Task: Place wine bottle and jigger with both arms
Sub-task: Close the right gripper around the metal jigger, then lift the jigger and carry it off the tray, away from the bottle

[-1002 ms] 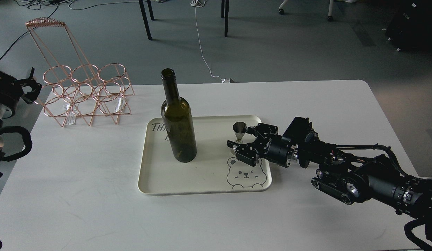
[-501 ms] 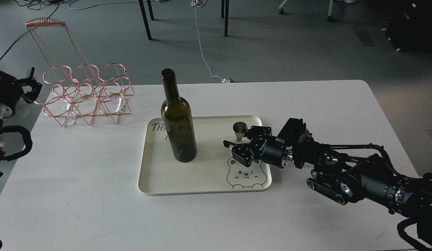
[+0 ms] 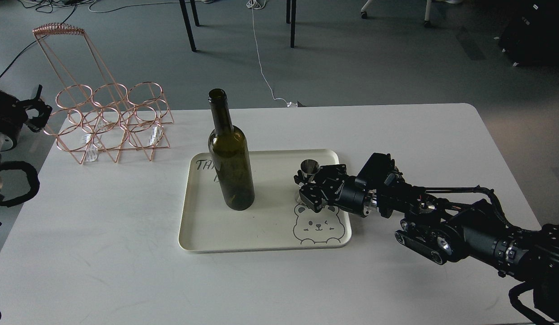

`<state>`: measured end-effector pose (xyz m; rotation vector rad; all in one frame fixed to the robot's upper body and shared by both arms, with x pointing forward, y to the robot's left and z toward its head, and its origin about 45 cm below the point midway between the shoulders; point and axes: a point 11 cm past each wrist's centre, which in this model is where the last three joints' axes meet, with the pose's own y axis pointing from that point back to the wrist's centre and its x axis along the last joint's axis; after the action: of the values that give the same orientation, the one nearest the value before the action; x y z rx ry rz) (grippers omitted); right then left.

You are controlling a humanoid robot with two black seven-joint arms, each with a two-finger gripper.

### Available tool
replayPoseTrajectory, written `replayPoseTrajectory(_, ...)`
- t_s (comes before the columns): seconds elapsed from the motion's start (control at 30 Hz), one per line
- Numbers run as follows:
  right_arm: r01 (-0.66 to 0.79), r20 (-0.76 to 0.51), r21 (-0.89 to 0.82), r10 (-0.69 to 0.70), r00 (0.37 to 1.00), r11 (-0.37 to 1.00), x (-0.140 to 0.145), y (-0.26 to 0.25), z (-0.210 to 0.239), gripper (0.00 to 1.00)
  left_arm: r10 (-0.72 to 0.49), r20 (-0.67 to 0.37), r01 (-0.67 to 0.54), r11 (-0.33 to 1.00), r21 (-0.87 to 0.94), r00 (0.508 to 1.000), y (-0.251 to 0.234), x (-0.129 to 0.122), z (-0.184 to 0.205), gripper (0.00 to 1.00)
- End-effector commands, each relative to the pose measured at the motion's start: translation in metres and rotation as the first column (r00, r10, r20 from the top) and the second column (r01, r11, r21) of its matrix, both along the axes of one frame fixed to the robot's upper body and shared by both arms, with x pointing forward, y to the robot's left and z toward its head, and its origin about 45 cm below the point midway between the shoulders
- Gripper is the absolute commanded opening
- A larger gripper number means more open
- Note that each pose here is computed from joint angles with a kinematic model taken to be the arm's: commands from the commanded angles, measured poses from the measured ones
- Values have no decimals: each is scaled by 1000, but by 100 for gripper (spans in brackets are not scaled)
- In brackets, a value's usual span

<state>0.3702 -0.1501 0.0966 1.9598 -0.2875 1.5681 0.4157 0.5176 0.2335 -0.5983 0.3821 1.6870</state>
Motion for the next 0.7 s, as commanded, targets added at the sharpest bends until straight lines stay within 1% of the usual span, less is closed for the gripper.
replayPoseTrajectory(0.0,0,6,5,0,1000,1000,-1,0,0,10,1,4,-1,1000,-1,1000,0,1,1,98)
replayPoseTrajectory(0.1,-1,8,7,1,1000,1000,0,1,1,7,2,4,-2,1000,0,1000,0,0,1,98)
replayPoseTrajectory(0.43,-21,43,35,19,999,999,3,10,12,7,3,7,-3,1000,-2,1000,1,1,2,98)
replayPoseTrajectory(0.53,-24,72,45,21,997,999,9,8,22,7,3,9,-3,1000,-2,1000,1,1,4,98)
replayPoseTrajectory(0.67,9,108,39,-13,994,999,23,-15,40,7,8,11,-8,1000,3,1000,4,0,5,98)
